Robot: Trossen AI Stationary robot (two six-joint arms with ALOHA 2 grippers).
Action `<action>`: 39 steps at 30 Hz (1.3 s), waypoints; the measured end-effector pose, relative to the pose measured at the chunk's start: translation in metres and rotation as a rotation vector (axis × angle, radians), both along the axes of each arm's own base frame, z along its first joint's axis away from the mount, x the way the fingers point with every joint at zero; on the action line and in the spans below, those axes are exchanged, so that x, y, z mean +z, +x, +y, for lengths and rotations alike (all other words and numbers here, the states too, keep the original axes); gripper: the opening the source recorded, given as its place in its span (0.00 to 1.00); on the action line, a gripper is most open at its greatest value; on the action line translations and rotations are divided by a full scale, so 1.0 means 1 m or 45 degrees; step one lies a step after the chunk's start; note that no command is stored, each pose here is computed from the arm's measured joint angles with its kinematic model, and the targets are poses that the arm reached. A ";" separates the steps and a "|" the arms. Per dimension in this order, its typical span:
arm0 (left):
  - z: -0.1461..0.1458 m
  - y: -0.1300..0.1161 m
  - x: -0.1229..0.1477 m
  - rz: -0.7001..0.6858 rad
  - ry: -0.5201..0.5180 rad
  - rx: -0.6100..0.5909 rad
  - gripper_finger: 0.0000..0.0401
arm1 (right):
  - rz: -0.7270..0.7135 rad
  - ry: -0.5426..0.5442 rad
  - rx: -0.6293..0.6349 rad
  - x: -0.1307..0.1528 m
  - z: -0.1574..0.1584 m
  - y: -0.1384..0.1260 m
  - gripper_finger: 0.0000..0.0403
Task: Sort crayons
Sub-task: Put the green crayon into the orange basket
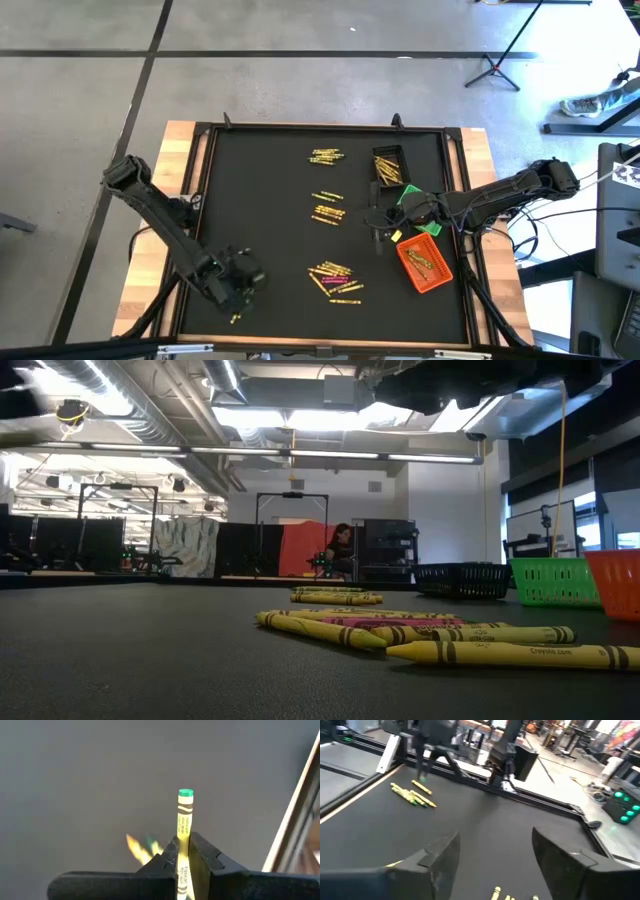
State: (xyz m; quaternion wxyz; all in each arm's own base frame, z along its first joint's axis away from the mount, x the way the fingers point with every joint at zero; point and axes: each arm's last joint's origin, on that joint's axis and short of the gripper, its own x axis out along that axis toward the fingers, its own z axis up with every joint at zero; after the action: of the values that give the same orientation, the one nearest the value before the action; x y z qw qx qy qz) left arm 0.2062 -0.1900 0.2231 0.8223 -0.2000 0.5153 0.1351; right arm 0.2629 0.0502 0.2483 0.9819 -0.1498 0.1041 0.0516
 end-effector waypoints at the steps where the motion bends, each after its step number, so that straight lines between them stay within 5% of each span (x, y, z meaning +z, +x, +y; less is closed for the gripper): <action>1: 0.003 0.006 0.005 -0.049 0.053 -0.029 0.02 | 0.001 0.005 0.020 0.000 0.000 0.000 0.62; 12: 0.025 0.066 0.037 -0.568 0.709 -0.361 0.02 | 0.065 0.110 0.130 -0.008 0.004 0.003 0.64; 19: 0.028 0.083 0.037 -0.822 0.923 -0.519 0.02 | 0.044 0.163 0.132 -0.022 0.011 0.018 0.64; 28: 0.062 0.088 0.014 -1.258 0.917 -0.566 0.02 | -0.189 0.125 0.179 -0.024 0.037 0.028 0.64; 39: 0.083 0.098 0.012 -1.424 0.883 -0.569 0.02 | -0.257 0.127 0.162 -0.035 0.044 0.048 0.62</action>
State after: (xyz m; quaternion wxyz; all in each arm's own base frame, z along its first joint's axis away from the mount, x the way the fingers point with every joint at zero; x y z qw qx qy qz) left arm 0.3042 -0.1070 0.2348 0.9889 0.1457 -0.0299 -0.0038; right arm 0.3105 0.0939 0.2131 0.9883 -0.1114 -0.0078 0.1034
